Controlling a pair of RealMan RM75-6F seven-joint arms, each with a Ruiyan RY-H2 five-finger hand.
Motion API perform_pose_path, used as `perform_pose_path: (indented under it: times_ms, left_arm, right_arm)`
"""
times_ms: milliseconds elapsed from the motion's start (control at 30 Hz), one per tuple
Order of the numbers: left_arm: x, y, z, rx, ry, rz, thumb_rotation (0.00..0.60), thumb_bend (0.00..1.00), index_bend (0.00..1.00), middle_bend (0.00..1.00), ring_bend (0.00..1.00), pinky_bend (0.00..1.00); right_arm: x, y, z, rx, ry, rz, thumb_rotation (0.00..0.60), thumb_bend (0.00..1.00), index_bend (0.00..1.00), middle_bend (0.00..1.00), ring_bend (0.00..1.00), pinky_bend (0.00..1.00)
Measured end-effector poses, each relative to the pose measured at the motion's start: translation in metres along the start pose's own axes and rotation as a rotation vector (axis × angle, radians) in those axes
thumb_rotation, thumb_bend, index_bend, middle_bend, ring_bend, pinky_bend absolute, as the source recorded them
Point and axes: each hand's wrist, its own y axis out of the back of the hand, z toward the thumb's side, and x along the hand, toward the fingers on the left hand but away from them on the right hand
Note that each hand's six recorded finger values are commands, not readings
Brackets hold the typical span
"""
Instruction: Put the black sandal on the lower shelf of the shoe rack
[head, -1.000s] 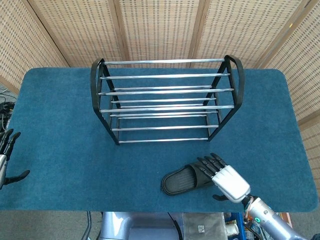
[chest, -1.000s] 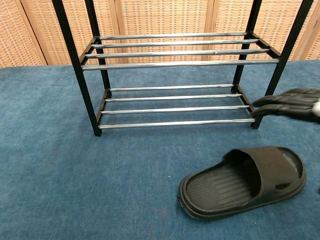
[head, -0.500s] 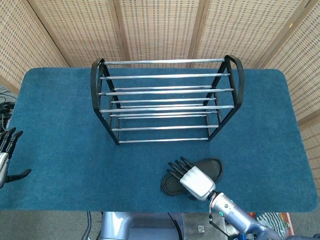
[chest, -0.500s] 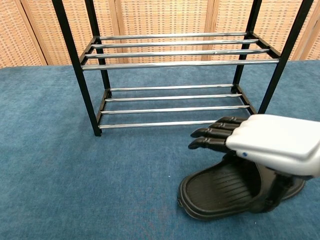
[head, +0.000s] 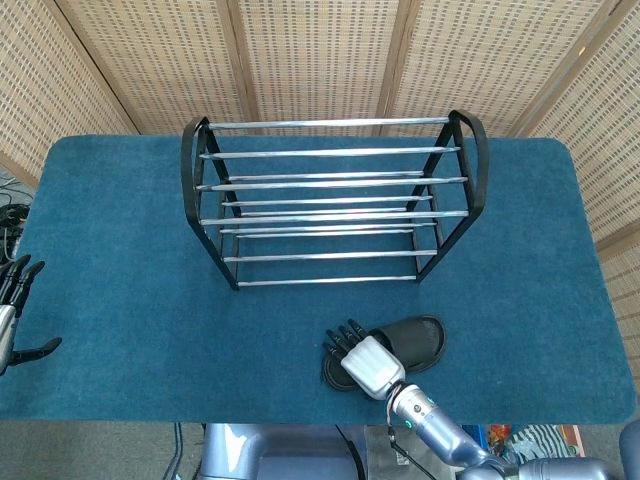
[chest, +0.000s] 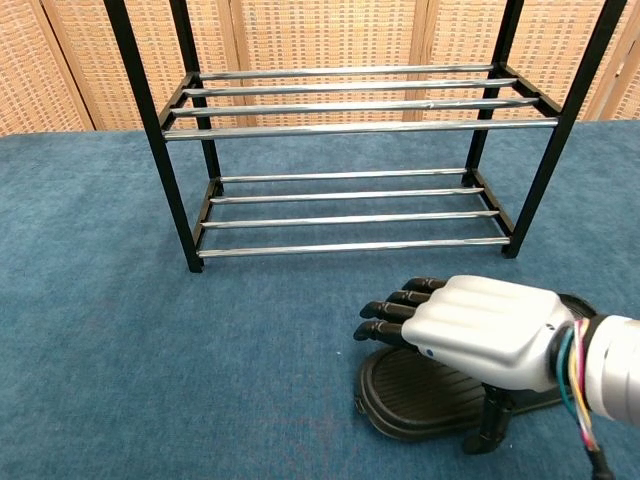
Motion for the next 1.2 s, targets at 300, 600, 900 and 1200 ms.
perform_pose_path:
  times_ms: [300,600,900,1200]
  left_arm:
    - [0.001,0.000,0.000,-0.003,0.002,-0.001,0.600,0.11,0.00,0.00,0.00,0.00]
    - [0.002,0.000,0.000,-0.004,0.003,-0.001,0.600,0.11,0.00,0.00,0.00,0.00]
    - [0.003,-0.001,0.000,-0.005,0.002,-0.005,0.600,0.11,0.00,0.00,0.00,0.00]
    - [0.004,-0.003,-0.002,-0.009,0.009,-0.016,0.600,0.11,0.00,0.00,0.00,0.00]
  right_arm:
    - [-0.009,-0.002,-0.007,0.007,-0.037,0.023,0.600,0.00,0.00,0.00,0.00,0.00]
    - [-0.019,-0.003,-0.006,0.020,-0.021,0.026,0.600,0.25,0.31,0.31,0.26,0.34]
    - [-0.015,0.005,0.007,0.030,0.067,-0.040,0.600,0.69,0.51,0.43,0.35,0.41]
    - [-0.004,0.022,0.022,0.139,0.216,-0.157,0.600,0.88,0.51,0.44,0.36,0.41]
